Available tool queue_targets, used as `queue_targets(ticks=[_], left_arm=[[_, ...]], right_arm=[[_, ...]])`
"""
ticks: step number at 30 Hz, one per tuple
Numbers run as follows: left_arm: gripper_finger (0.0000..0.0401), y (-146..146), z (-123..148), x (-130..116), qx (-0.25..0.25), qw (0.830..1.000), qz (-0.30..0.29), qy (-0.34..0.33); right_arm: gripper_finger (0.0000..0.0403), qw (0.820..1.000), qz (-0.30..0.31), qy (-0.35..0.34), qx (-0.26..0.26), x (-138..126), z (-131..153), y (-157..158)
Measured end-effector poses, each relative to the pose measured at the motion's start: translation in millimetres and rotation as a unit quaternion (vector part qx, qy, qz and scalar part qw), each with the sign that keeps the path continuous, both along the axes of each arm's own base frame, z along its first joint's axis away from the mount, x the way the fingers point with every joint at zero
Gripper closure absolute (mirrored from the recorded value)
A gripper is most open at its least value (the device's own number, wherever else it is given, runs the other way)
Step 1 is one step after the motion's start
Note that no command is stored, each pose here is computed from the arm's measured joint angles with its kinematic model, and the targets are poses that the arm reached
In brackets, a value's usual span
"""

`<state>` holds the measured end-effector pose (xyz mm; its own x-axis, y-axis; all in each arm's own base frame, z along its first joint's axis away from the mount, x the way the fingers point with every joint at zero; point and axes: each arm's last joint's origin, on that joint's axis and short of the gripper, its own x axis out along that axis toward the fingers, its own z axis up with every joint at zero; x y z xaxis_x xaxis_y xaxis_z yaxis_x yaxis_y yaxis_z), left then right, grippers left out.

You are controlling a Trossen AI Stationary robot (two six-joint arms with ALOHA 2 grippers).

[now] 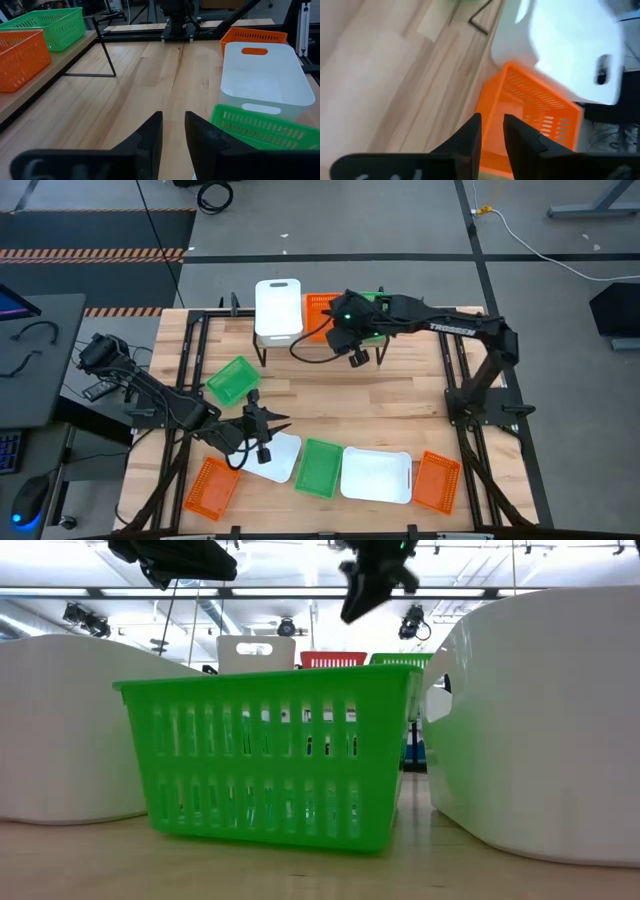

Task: Stack baskets on shelf by color
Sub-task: Stack the left white bin on top of the white bin on the shelf

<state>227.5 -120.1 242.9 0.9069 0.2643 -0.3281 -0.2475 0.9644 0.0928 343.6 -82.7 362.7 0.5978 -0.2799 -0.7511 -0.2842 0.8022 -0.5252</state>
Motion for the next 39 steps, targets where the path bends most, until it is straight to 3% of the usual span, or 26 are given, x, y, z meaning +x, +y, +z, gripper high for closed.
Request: queue_targets(ticks=[4,9,16,23,27,32,39], left_arm=[[0.0312,0,0,0,0.000,1.000,0.000,0.000],[0.0316,0,0,0,-0.009,1.000,0.003,-0.002],[0.0295,-2,-4,-2,-0.038,0.997,-0.048,0.047],[0.0258,-3,18,-9,-0.102,0.984,0.011,0.148],[0.0242,-4,35,-10,-0.164,0.967,0.036,0.192],[0.0241,-11,43,-6,-0.243,0.934,0.068,0.253],[0.0241,-26,41,21,-0.330,0.896,0.095,0.281]], right_arm=[[0.0313,0.998,-0.025,-0.024,0.058,-12,12,10],[0.0313,0.986,-0.028,0.040,0.157,-20,2,32],[0.0313,0.983,0.020,0.066,0.170,-14,-5,78],[0.0311,0.969,-0.015,0.137,0.203,-21,-39,86],[0.0298,0.958,-0.030,0.185,0.216,-26,-68,93],[0.0281,0.950,-0.037,0.224,0.217,-33,-100,105],[0.0278,0.940,-0.064,0.252,0.223,-43,-128,118]])
